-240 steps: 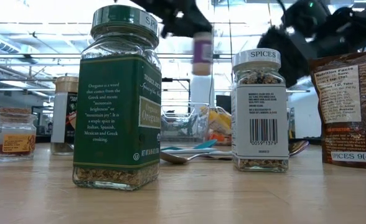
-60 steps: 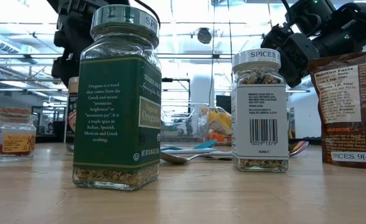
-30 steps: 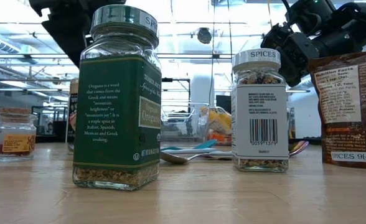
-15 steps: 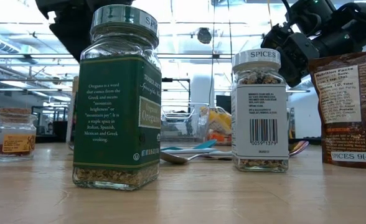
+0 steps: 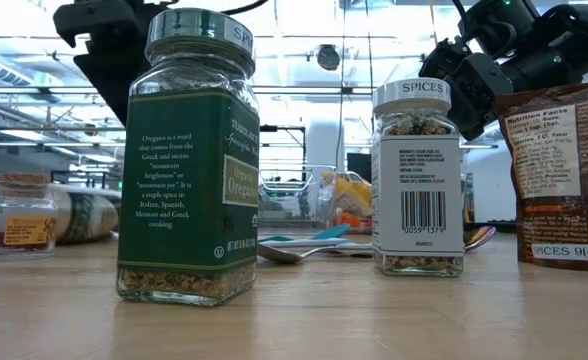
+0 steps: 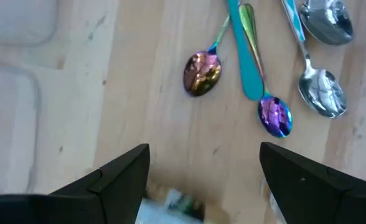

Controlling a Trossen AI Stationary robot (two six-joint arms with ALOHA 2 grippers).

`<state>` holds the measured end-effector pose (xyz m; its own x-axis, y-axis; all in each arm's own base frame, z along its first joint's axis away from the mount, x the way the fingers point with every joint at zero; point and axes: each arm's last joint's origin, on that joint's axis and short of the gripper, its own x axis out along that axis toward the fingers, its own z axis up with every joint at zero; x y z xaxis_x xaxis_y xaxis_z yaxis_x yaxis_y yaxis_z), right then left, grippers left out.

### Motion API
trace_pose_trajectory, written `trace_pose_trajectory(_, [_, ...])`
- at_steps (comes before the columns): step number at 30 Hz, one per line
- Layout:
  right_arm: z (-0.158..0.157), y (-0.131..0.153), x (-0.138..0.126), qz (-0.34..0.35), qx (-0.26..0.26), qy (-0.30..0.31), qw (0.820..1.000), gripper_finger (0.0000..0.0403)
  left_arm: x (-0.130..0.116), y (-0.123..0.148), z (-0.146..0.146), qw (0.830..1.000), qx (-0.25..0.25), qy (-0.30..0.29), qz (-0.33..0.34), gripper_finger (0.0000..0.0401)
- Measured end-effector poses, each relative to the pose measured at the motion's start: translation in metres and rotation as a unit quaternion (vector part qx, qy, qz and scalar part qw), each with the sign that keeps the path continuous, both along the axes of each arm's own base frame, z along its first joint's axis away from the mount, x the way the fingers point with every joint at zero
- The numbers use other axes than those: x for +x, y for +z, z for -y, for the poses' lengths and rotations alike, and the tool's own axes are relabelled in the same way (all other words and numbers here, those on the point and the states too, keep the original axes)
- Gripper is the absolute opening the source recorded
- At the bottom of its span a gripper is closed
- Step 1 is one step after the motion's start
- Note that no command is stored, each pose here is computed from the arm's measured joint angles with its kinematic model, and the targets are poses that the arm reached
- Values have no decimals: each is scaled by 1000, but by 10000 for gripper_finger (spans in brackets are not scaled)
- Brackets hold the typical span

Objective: Pick & Place Food Item
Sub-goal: Put the gold seasoning bottle into the left transparent bin

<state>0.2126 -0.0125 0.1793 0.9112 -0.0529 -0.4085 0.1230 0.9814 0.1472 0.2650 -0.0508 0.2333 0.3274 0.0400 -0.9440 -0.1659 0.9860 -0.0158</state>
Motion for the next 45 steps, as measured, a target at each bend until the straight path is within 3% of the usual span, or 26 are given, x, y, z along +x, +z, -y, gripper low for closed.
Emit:
trace_pose_trajectory(2, [0,0,0,0,0,0,1000,283,-2,-1,0,1000,-7,28,-12,308])
trace_pose_trajectory(5, [0,0,0,0,1,0,1000,283,-10,-3,-5,990,-24,129,-49,308])
trace_pose_trajectory(9, [0,0,0,0,1,0,1000,283,-25,-5,-14,958,-19,260,-120,308])
trace_pose_trajectory(12, [0,0,0,0,0,0,1000,283,-31,-9,-17,940,3,318,-128,308])
trace_pose_trajectory(19, [-1,0,0,-2,2,2,1000,283,-38,-35,-15,925,-49,346,-152,308])
trace_pose_trajectory(25, [-1,0,0,-3,2,2,1000,283,-53,-51,-17,892,-39,409,-188,308])
trace_pose_trajectory(32, [-1,0,0,-2,5,1,1000,283,-60,-60,-17,868,-48,451,-202,308])
trace_pose_trajectory(35, [-1,0,0,-2,5,1,1000,283,-61,-64,-17,868,-55,451,-202,308])
trace_pose_trajectory(45, [-1,0,0,-2,5,1,1000,283,-61,-87,-9,891,-91,414,-160,302])
